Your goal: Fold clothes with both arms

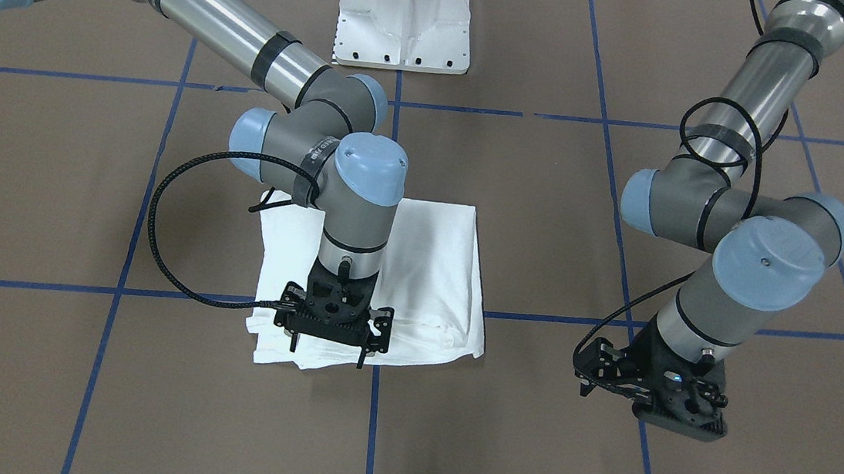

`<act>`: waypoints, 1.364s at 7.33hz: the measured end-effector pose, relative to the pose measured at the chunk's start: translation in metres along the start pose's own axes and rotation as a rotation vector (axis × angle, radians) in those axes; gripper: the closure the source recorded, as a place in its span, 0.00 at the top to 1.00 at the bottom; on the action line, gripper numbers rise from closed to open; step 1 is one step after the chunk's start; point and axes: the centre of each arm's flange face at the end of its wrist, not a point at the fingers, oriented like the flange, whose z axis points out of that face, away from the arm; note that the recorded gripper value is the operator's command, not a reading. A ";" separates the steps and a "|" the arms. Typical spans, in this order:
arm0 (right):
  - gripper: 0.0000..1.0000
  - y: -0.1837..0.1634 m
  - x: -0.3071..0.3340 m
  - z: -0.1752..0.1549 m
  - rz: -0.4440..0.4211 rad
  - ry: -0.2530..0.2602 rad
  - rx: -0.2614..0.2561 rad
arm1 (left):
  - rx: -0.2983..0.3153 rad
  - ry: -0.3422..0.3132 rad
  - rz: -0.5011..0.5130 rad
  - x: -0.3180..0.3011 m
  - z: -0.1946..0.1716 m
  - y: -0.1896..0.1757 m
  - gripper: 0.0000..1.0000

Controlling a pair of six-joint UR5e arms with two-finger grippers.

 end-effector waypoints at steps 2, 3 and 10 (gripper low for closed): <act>1.00 -0.046 0.027 -0.010 -0.046 -0.034 -0.163 | -0.005 0.018 0.006 -0.003 -0.008 0.011 1.00; 1.00 -0.074 0.047 -0.021 -0.088 -0.038 -0.250 | -0.016 0.022 0.014 -0.008 -0.014 0.020 1.00; 1.00 -0.178 0.426 -0.055 -0.414 -0.133 -0.443 | -0.094 -0.083 0.231 -0.215 -0.135 0.047 1.00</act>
